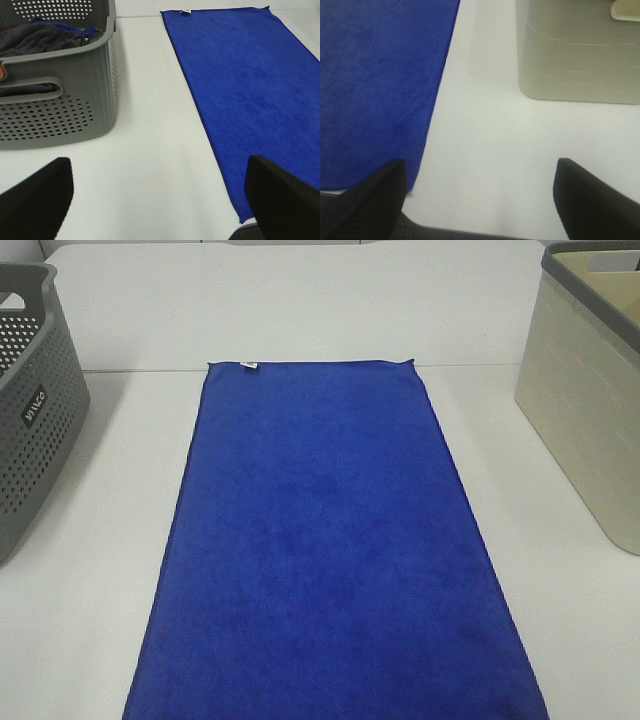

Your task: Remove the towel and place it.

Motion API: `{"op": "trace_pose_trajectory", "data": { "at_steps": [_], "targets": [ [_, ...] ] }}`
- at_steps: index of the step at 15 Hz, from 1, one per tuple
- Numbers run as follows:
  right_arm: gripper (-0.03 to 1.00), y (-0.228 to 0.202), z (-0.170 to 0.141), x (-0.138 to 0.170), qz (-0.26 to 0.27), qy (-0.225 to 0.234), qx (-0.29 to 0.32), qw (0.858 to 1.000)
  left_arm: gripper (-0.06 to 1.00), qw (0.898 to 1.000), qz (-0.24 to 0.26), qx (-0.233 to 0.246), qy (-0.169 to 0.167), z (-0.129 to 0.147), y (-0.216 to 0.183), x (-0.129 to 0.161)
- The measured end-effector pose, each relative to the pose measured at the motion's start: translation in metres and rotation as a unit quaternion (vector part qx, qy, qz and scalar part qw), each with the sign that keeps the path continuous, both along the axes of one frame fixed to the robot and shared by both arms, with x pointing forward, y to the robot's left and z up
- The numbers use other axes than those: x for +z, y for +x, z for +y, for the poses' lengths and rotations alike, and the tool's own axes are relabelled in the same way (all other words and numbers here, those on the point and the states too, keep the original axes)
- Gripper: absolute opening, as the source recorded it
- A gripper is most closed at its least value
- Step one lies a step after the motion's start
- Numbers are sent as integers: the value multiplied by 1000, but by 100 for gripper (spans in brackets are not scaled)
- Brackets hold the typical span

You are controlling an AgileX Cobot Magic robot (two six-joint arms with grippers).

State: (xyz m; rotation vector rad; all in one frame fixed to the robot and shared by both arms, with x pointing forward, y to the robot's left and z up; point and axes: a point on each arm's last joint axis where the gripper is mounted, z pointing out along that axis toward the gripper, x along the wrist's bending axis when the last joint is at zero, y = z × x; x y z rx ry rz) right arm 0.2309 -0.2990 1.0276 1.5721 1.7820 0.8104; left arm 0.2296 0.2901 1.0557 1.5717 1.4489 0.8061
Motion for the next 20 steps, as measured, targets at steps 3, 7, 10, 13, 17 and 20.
{"op": "trace_pose_trajectory", "data": {
  "at_steps": [3,7,10,13,17,20],
  "targets": [
    [80,0,1,0,1,10,1,1000,85,1000,0,0,0,0,0,0],
    [80,0,3,0,2,24,4,1000,85,1000,0,0,0,0,0,0],
    [80,0,4,0,2,31,6,1000,85,1000,0,0,0,0,0,0],
    [80,0,4,0,2,31,6,1000,85,1000,0,0,0,0,0,0],
    [80,0,4,0,2,31,6,1000,85,1000,0,0,0,0,0,0],
    [80,0,4,0,2,31,6,1000,85,1000,0,0,0,0,0,0]
  ]
}}
